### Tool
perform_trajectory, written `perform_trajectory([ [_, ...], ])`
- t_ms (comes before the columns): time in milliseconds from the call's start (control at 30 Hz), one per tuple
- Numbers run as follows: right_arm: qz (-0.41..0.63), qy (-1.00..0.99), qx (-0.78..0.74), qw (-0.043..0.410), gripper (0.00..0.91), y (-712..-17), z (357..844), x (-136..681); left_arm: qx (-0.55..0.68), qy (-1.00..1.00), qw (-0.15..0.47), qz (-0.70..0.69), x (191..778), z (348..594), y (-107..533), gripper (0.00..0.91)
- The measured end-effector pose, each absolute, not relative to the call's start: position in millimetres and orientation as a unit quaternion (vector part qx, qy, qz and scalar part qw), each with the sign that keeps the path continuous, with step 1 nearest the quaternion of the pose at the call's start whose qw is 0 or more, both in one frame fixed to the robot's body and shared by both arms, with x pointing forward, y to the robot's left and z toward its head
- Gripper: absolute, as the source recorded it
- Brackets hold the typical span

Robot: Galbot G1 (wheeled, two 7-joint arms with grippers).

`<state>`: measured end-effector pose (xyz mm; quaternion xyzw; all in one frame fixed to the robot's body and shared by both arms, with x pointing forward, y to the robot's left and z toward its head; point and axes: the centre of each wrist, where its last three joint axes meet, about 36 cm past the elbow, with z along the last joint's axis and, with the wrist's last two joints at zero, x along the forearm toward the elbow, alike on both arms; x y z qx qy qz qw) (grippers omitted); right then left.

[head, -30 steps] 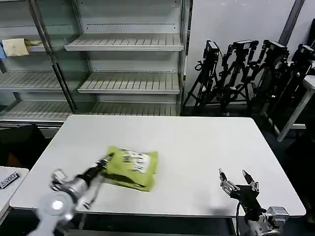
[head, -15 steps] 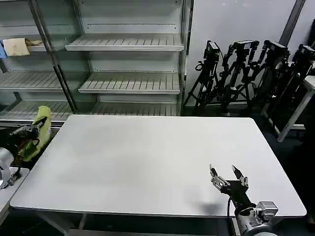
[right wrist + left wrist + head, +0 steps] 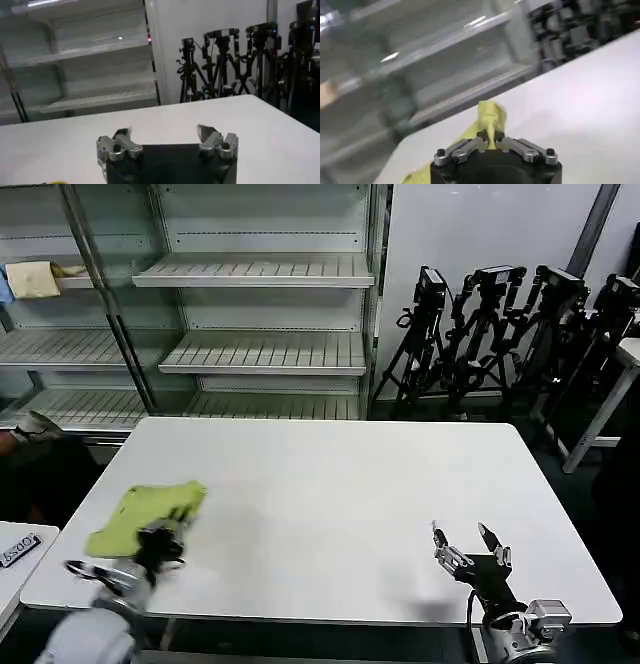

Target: Fold and organize the clothes.

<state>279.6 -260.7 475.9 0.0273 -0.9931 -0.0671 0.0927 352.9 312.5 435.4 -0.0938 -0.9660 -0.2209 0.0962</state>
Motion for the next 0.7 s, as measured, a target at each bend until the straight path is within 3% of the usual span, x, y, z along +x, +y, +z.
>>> perform_trajectory([
  [333,-0.064,-0.993,0.02,0.097,0.907,-258,476,269,-0.159,-0.963,0.059,-0.209,350,438,234,0.02],
  [700,-0.048,-0.994,0.014,0.097,0.907,-258,479,260,-0.176,-0.973,0.074,-0.128,393,430,177,0.03],
])
